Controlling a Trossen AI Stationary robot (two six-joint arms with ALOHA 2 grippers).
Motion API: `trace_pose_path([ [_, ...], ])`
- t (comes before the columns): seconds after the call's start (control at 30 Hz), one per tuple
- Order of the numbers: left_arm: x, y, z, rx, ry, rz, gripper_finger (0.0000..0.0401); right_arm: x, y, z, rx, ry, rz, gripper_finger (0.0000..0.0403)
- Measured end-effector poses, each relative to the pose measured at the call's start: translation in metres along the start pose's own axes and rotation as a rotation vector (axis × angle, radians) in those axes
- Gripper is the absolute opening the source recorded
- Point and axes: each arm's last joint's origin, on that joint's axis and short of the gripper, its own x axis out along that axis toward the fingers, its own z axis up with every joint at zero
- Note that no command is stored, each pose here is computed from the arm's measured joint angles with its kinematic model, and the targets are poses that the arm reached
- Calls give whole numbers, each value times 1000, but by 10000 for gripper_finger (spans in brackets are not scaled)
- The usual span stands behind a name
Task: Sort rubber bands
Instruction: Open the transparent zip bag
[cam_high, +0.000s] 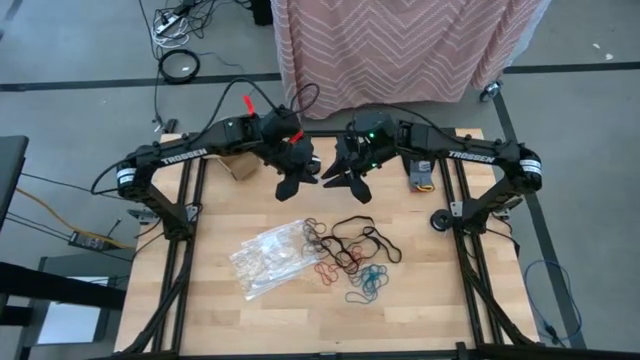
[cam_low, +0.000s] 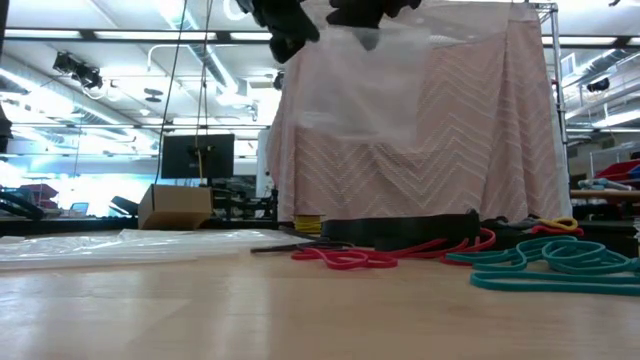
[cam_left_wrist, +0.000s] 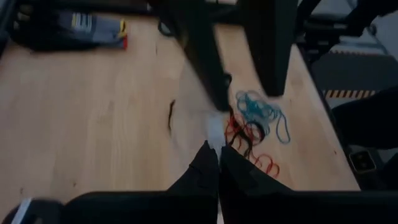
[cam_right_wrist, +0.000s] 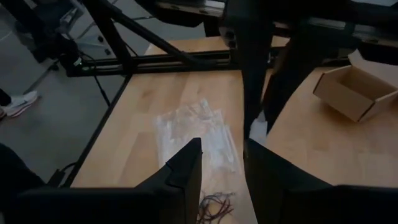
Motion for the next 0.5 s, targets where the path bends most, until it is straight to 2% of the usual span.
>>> trace_pose_path([
  [0.37, 11, -4, 1, -6, 1, -44, 0, -6, -3, 2, -18, -11, -78, 106],
  [0.5, 11, -5, 1, -4, 1, -45, 0, -6, -2, 2, -21, -10, -64, 106],
])
